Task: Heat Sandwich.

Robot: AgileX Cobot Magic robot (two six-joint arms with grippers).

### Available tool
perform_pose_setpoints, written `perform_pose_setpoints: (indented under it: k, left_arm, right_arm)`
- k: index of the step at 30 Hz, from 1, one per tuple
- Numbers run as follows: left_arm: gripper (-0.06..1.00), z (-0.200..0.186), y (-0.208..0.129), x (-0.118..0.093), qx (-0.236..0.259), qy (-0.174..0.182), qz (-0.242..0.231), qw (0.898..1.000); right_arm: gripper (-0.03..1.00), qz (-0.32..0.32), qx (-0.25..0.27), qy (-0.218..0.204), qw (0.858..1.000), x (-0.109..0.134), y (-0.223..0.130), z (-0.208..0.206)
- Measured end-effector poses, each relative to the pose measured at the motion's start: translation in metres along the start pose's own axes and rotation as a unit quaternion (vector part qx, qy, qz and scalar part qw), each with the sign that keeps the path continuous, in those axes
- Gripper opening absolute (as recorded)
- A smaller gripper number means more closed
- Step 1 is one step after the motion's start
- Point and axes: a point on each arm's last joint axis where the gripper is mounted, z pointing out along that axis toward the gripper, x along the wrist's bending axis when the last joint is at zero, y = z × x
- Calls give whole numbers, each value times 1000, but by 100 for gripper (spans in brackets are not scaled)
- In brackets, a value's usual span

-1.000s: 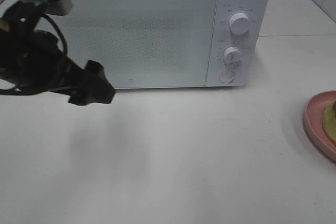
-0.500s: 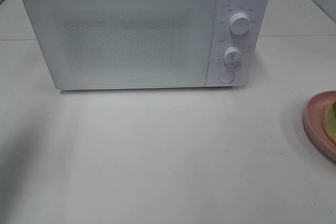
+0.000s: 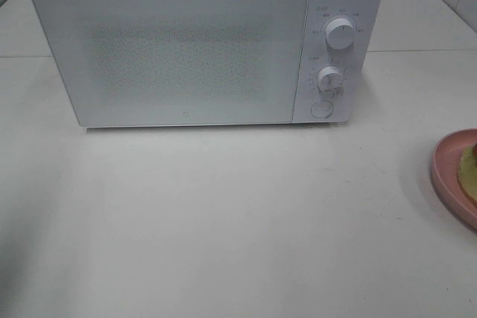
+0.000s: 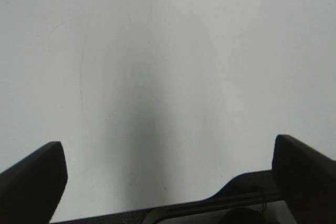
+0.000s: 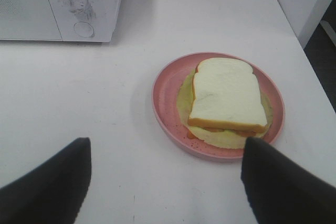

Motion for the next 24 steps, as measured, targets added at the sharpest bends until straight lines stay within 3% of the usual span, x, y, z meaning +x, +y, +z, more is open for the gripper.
perform_pose_setpoints:
  k: [10,24]
  left_arm:
    - [99,-9,-49,-3,-18,5,19,1000]
    - [99,-42,-76,-8,-146,33,58,987]
  right_arm:
    - [76,0,0,0,1000,0,0,0]
    - [76,0,0,0,1000,0,0,0]
